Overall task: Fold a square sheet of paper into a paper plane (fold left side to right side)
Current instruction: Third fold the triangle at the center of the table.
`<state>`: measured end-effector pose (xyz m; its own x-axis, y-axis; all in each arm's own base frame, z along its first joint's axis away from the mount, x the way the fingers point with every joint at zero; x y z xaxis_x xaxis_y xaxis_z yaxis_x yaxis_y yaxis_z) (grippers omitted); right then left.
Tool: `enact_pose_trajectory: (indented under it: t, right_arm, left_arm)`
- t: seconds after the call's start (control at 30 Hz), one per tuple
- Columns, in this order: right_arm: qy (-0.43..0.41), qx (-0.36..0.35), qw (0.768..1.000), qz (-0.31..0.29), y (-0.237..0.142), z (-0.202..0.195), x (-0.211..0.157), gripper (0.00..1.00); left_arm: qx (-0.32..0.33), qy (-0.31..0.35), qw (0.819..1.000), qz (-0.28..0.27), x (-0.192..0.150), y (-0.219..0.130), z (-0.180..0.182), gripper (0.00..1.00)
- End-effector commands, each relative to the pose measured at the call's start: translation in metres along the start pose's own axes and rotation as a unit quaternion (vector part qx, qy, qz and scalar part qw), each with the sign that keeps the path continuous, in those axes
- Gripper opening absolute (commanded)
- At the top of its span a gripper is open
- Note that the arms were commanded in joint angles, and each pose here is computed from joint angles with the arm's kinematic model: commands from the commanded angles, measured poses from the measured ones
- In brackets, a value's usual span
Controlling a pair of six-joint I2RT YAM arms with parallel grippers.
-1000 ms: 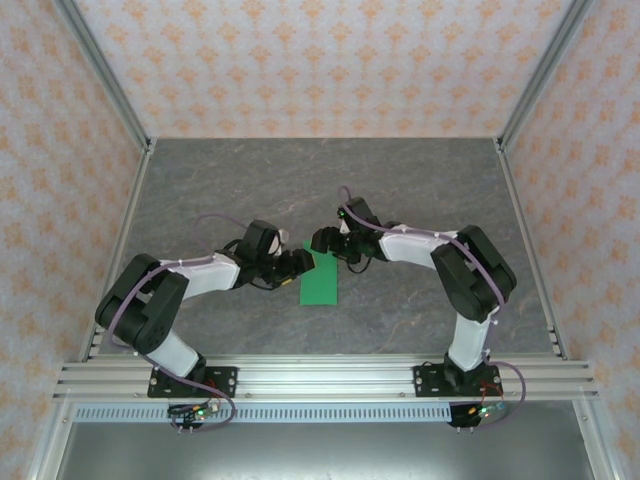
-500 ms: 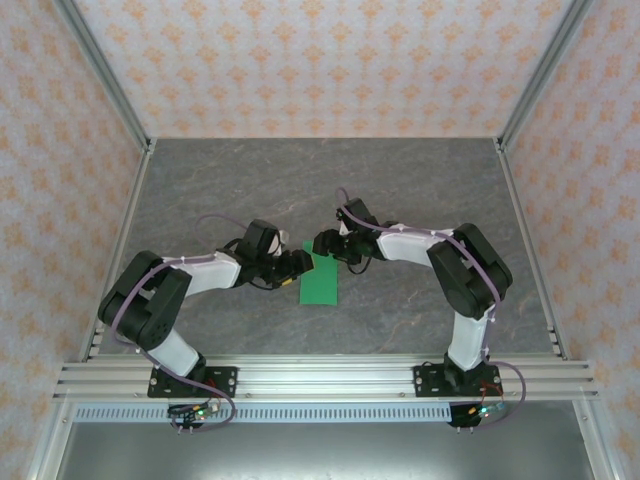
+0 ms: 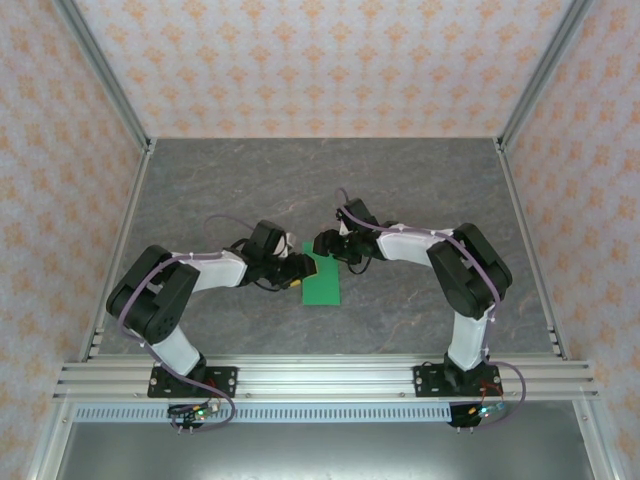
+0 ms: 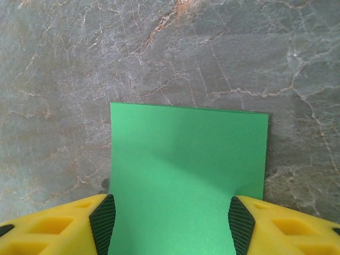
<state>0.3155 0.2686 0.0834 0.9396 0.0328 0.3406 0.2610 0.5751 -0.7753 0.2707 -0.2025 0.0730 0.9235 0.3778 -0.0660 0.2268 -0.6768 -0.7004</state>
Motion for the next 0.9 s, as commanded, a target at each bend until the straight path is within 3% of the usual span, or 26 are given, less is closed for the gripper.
enact_pose_trajectory:
  t: [0.0,0.17,0.3,0.47,0.6,0.7,0.87]
  right_arm:
    - [-0.002,-0.034,0.999,0.022,0.007,-0.012,-0.01,0.62]
    - [-0.007,-0.034,0.999,0.02,0.007,-0.011,-0.009,0.62]
    - [-0.023,-0.033,0.999,0.006,0.002,-0.008,-0.004,0.64]
    - [-0.066,-0.032,0.997,-0.037,-0.019,0.003,0.008,0.74]
    - [-0.105,-0.031,0.99,-0.09,-0.053,0.011,0.011,0.82]
    - [-0.152,-0.043,0.981,-0.116,-0.079,0.014,-0.005,0.83]
    - [-0.25,-0.078,0.957,-0.124,-0.1,0.023,-0.066,0.84]
  left_arm:
    - [0.004,-0.001,1.0,-0.002,-0.002,-0.002,-0.002,0.47]
    - [0.006,0.0,1.0,-0.005,-0.003,-0.006,-0.003,0.36]
    - [0.008,-0.003,1.0,-0.005,-0.004,-0.008,-0.002,0.21]
    - [0.01,-0.008,1.0,-0.006,-0.006,-0.01,-0.002,0.06]
    - [0.006,-0.018,1.0,-0.009,-0.006,-0.011,-0.005,0.0]
    - [0.001,-0.022,1.0,-0.011,-0.005,-0.011,-0.009,0.0]
    - [-0.006,-0.027,1.0,-0.008,-0.006,-0.01,-0.015,0.0]
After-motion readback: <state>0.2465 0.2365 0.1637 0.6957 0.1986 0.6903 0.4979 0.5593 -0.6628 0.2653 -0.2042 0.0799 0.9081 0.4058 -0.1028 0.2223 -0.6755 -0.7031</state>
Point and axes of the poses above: each hand's point on the last joint's axis, 136 mm out from that joint toward the fingers, its own y axis out along the fingers, its own z axis along the line the jaws close on, x = y × z, the point moved 6 cm from there along -y, back along the fingers, and after that the axes turned 10 degrees about -y, right-handed, at the moved point
